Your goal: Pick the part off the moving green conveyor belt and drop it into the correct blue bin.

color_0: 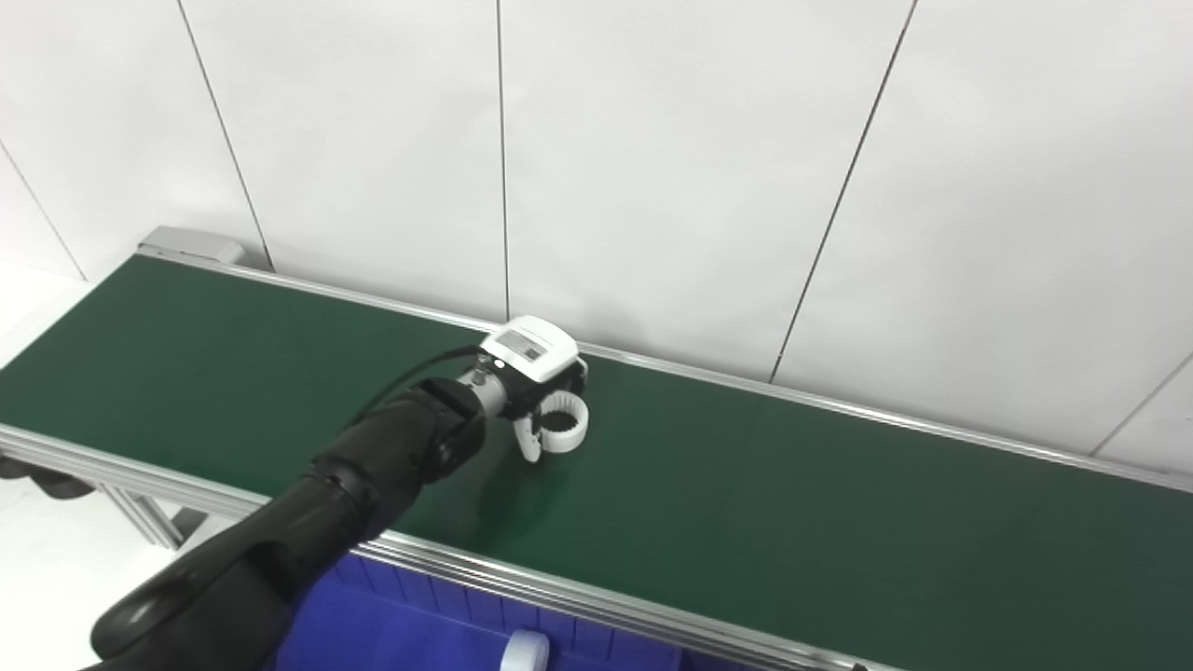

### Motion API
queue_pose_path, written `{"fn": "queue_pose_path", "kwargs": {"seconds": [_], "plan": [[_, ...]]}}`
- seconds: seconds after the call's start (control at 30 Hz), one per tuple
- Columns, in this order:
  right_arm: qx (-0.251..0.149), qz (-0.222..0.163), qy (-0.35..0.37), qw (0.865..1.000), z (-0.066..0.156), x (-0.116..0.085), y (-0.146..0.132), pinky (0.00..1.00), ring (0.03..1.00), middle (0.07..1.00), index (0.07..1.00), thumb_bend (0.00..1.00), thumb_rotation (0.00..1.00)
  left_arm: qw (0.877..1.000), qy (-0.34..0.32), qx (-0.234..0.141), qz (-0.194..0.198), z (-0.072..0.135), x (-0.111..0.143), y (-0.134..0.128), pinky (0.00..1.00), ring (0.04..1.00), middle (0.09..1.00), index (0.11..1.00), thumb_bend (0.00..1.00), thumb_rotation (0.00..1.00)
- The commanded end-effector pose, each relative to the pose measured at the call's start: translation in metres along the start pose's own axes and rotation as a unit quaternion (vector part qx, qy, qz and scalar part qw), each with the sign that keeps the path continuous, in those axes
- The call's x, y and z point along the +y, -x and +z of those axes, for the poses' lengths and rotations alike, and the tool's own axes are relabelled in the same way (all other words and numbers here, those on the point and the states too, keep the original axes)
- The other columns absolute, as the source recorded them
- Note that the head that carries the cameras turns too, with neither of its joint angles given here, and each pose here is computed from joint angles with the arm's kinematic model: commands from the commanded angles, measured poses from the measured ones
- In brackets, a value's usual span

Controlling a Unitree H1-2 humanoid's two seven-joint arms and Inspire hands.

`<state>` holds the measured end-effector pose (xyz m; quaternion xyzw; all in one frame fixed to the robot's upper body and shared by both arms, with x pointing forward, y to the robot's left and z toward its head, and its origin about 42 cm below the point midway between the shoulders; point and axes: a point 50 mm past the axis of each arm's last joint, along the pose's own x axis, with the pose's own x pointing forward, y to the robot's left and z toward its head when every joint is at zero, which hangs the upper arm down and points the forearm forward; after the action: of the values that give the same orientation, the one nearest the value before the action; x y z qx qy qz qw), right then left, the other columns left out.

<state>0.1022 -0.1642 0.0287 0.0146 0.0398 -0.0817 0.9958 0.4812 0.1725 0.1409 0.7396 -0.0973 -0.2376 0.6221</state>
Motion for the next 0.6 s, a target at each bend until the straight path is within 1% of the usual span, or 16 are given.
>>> {"fn": "queue_pose_path", "kwargs": {"seconds": [0.0, 0.03, 0.07, 0.13, 0.23, 0.3, 0.37, 0.47, 0.57], "plan": [[-0.038, 0.004, -0.009, 0.999, 0.012, 0.002, 0.001, 0.8, 0.896, 0.984, 0.994, 0.71, 0.87, 1.0, 0.003, 0.022, -0.008, -0.007, -0.008, -0.001, 0.71, 0.573, 0.533, 0.617, 0.68, 0.03], [-0.039, 0.004, -0.008, 0.999, 0.012, 0.002, 0.002, 0.8, 0.895, 0.984, 0.995, 0.71, 0.87, 1.0, 0.016, 0.023, -0.011, -0.005, -0.011, -0.001, 0.71, 0.559, 0.511, 0.614, 0.62, 0.01], [-0.039, 0.004, -0.008, 0.999, 0.012, 0.002, 0.002, 0.8, 0.894, 0.981, 0.993, 0.71, 0.87, 0.999, 0.025, 0.024, -0.013, -0.003, -0.013, -0.002, 0.71, 0.542, 0.48, 0.579, 0.57, 0.01], [-0.039, 0.005, -0.008, 0.999, 0.013, 0.002, 0.002, 0.79, 0.895, 0.98, 0.991, 0.71, 0.87, 0.999, 0.046, 0.023, -0.013, 0.002, -0.019, -0.002, 0.7, 0.531, 0.452, 0.544, 0.53, 0.0], [-0.039, 0.004, -0.009, 0.999, 0.013, 0.003, 0.003, 0.79, 0.894, 0.979, 0.99, 0.71, 0.87, 0.997, 0.071, 0.021, -0.015, 0.005, -0.026, -0.003, 0.69, 0.521, 0.443, 0.537, 0.52, 0.0], [-0.039, 0.003, -0.008, 0.999, 0.014, 0.003, 0.004, 0.79, 0.892, 0.977, 0.99, 0.71, 0.87, 0.995, 0.095, 0.02, -0.013, 0.008, -0.031, -0.004, 0.66, 0.526, 0.444, 0.535, 0.52, 0.0], [-0.039, 0.003, -0.009, 0.999, 0.015, 0.004, 0.004, 0.78, 0.888, 0.976, 0.989, 0.7, 0.87, 0.994, 0.112, 0.019, -0.01, 0.011, -0.035, -0.005, 0.67, 0.537, 0.449, 0.53, 0.52, 0.0], [-0.039, 0.004, -0.011, 0.999, 0.015, 0.004, 0.004, 0.79, 0.888, 0.978, 0.989, 0.7, 0.86, 0.993, 0.114, 0.014, -0.007, 0.014, -0.031, -0.006, 0.68, 0.553, 0.455, 0.526, 0.52, 0.0], [-0.038, 0.001, -0.015, 0.999, 0.015, 0.006, 0.005, 0.78, 0.882, 0.976, 0.985, 0.71, 0.85, 0.995, 0.101, 0.008, -0.002, 0.015, -0.023, -0.007, 0.68, 0.556, 0.455, 0.526, 0.52, 0.0]]}}
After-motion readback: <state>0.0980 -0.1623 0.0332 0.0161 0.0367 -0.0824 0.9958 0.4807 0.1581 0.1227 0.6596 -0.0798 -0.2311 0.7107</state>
